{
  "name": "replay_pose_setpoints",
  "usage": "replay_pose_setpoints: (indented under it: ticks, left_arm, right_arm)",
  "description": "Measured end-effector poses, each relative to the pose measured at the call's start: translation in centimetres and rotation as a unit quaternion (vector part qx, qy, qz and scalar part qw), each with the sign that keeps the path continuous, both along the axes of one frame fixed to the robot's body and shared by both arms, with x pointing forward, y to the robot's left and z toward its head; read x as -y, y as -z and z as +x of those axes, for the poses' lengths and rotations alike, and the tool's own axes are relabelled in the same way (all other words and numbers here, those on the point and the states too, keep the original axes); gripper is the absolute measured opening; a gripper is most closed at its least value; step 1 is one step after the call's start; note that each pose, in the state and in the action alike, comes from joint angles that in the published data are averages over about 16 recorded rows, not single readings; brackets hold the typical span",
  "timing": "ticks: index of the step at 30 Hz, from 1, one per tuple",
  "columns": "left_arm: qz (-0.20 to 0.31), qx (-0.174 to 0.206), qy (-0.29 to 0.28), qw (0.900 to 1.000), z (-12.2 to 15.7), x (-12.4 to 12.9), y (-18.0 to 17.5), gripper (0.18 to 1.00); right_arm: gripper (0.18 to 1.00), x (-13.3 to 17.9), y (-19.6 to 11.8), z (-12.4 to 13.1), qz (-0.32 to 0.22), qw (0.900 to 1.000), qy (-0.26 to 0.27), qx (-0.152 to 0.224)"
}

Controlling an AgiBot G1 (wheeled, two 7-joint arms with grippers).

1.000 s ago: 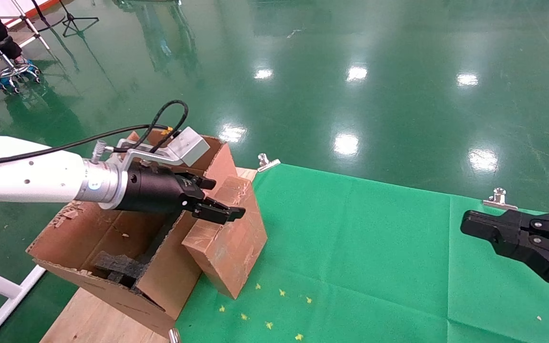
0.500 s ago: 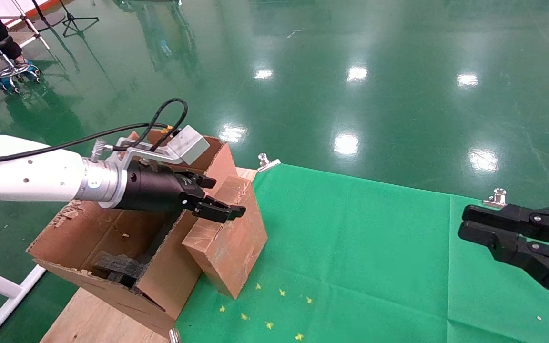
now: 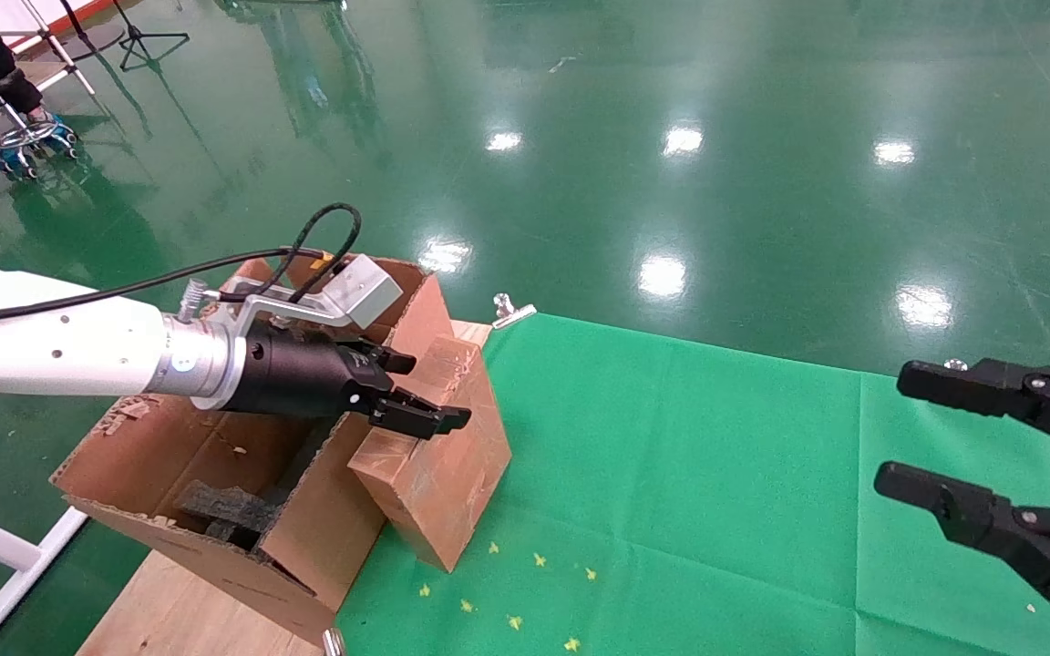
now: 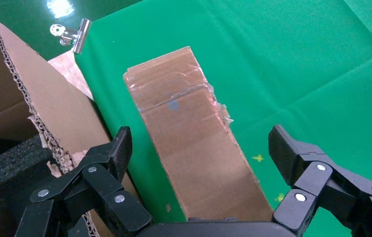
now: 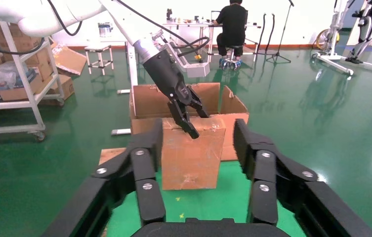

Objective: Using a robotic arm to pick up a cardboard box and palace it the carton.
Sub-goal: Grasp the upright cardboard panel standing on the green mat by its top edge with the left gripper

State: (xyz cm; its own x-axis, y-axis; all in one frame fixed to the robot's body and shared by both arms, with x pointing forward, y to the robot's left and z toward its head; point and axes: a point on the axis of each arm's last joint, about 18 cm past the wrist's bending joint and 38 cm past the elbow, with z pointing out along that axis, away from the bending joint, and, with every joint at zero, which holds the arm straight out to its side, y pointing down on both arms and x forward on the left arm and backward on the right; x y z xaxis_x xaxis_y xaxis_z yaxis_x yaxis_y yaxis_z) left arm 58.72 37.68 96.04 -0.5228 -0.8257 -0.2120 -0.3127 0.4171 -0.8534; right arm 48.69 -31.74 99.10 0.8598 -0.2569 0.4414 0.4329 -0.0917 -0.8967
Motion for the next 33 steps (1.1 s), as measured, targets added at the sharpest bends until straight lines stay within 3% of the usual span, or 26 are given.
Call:
replay_pose_setpoints:
  ticks: [18,24,33]
  left_arm:
    - [-0.001,0.0,0.001,1.0,0.0,0.03,0.04,0.965]
    - [-0.001,0.0,0.001,1.0,0.01,0.01,0.0,0.902]
    - [0.0,0.002,0.001,1.0,0.02,0.01,-0.08,0.732]
  right_arm:
    - [0.842,0.0,0.0,0.0,0.0,1.0,0.0,0.0]
    - [0.927,0.0,0.0,0.0,0.0,1.0,0.0,0.0]
    - [0.988,0.0,0.0,0.0,0.0,1.0,0.0,0.0]
